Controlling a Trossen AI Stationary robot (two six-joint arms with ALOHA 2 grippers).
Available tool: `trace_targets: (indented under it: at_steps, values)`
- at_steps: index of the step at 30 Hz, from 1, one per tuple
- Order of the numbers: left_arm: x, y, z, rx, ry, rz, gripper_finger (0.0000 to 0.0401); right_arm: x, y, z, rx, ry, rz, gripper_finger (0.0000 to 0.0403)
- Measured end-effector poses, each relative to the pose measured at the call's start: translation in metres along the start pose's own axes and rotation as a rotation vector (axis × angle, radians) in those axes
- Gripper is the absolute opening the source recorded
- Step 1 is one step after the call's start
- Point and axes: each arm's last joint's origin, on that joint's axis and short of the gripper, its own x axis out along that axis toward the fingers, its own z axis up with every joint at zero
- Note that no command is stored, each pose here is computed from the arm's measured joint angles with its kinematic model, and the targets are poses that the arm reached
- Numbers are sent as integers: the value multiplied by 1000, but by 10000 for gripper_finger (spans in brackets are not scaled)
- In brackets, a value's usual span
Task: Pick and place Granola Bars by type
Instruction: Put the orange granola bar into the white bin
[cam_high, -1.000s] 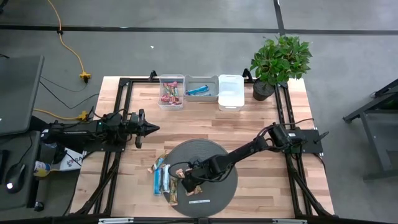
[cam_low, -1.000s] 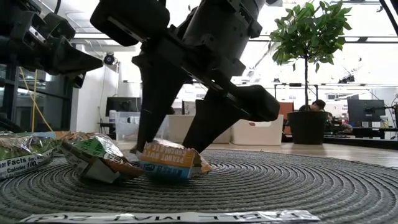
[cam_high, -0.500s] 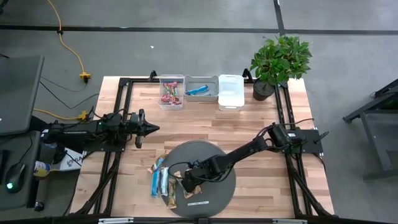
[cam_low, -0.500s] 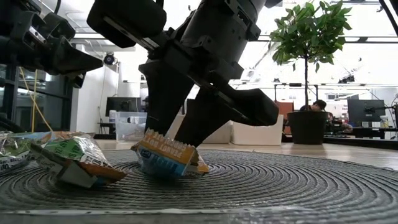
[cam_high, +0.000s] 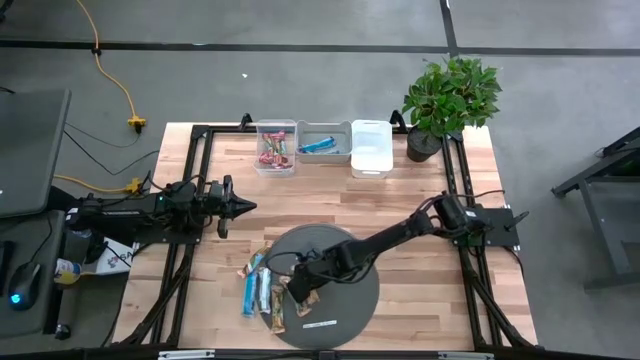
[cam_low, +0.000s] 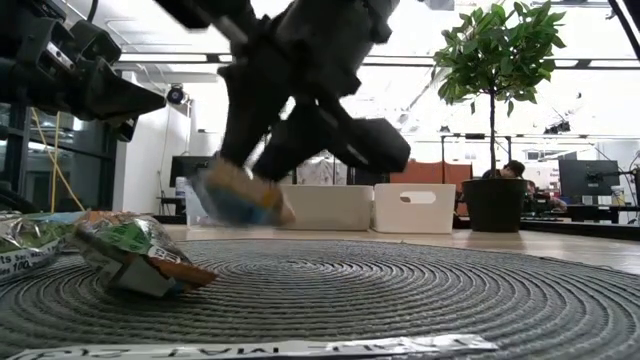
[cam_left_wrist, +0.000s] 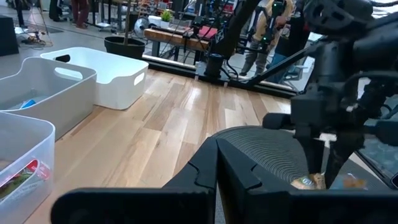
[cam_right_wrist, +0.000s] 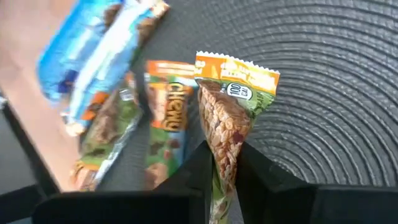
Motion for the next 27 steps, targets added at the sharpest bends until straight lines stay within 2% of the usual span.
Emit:
trace_targets:
  at_steps: [7,17,22,27]
  values:
    - [0,0,0,0,0,0,0,-28,9,19,-15,-113,51,42]
    - [0,0,0,0,0,0,0,-90,15,57,-40,-330,101,36]
    - [0,0,0,0,0,0,0,-119,8,76,-40,-432,60,38]
    - [0,0,0,0,0,0,0,-140,-10,92,-25,-453,-48,35]
